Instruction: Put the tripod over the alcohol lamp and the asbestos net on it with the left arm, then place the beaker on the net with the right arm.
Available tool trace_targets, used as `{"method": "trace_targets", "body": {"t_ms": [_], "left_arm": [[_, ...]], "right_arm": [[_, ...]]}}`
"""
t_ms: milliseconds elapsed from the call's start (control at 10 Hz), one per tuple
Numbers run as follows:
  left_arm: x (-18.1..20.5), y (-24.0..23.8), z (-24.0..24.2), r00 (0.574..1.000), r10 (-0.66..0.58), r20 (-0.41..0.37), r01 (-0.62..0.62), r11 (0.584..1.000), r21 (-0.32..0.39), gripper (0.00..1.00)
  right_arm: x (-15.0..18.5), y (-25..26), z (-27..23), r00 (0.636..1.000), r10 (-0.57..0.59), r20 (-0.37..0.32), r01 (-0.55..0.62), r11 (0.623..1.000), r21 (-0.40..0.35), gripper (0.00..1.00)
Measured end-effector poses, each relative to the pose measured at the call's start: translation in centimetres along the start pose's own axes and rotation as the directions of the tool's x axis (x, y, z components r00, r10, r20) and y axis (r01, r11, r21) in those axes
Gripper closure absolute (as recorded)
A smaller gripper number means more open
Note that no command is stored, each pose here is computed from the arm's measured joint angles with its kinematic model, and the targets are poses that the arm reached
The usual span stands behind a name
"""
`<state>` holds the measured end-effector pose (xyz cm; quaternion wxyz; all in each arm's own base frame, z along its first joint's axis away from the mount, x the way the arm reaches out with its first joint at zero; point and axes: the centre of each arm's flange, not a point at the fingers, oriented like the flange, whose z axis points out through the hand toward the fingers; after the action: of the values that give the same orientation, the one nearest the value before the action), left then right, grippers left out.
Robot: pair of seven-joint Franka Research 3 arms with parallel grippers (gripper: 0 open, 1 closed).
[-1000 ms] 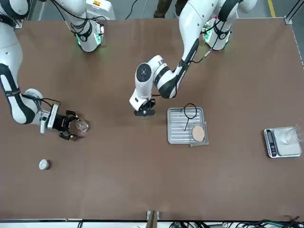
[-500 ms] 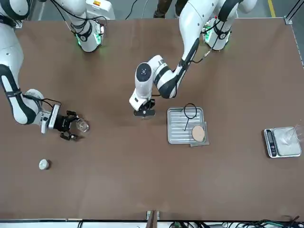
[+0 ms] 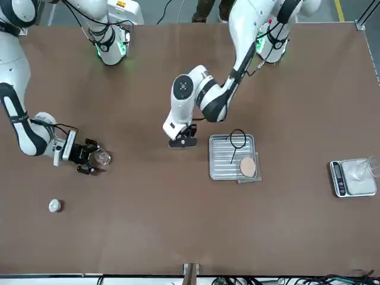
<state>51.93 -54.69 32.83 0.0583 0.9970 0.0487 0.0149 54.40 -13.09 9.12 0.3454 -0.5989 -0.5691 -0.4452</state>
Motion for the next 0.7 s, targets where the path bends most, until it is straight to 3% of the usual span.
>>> {"method": "trace_targets", "body": {"t_ms": [300, 700], "left_arm": [[4.4, -4.7, -7.6, 0.996, -0.083, -0.029, 0.082, 0.997, -0.006, 0.34], [6.4, -15.6, -11.3, 0.980, -0.197, -0.006, 0.197, 0.979, 0.057, 0.37]], "right_arm": [[0.1, 0.1, 0.1, 1.000, -0.002, -0.007, 0.002, 1.000, -0.002, 0.10], [-0.2, -0.3, 0.7, 1.000, -0.002, -0.022, 0.002, 1.000, 0.003, 0.07]]}}
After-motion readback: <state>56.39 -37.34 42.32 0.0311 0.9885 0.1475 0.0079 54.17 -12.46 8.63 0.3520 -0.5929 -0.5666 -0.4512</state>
